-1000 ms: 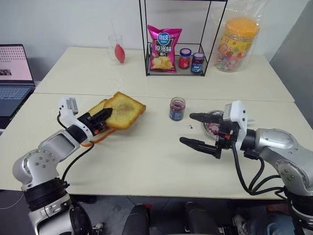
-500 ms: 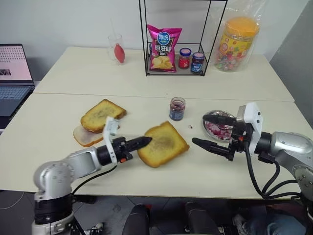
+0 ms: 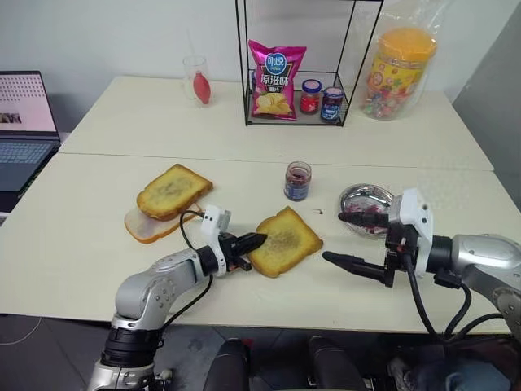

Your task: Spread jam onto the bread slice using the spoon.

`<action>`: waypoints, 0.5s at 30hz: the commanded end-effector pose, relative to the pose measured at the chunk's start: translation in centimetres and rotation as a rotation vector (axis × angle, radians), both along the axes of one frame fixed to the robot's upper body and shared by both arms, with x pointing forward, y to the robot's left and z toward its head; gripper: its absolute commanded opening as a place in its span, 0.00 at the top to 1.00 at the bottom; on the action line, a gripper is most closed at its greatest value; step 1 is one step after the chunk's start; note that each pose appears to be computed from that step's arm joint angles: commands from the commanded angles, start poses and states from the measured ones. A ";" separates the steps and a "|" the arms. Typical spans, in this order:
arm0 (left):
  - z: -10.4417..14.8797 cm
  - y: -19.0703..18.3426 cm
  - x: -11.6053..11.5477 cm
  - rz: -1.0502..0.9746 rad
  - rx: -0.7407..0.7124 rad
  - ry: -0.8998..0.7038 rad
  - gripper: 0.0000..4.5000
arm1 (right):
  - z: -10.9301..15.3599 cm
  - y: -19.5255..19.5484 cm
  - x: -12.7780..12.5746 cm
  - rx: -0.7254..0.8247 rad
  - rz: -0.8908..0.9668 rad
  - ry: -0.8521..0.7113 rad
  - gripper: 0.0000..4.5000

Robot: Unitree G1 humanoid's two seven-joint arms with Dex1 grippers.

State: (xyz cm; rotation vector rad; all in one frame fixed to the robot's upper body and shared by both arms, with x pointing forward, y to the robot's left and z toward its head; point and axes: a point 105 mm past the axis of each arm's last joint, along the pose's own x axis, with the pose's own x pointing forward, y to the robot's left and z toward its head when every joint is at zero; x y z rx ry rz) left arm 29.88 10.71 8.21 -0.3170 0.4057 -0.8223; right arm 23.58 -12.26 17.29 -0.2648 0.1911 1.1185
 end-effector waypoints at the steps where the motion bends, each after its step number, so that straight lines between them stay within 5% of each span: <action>1: 0.6 -0.3 -0.2 -0.005 0.007 -0.043 1.00 | 0.6 0.3 -0.5 -0.010 0.035 -0.046 0.00; 2: 0.5 -0.3 -0.2 0.001 0.021 -0.049 0.86 | 0.5 0.3 -0.5 -0.010 0.036 -0.046 0.00; 15: 1.2 4.2 0.1 0.116 0.315 -0.290 0.31 | -0.2 -0.1 -0.4 -0.039 0.013 -0.062 0.00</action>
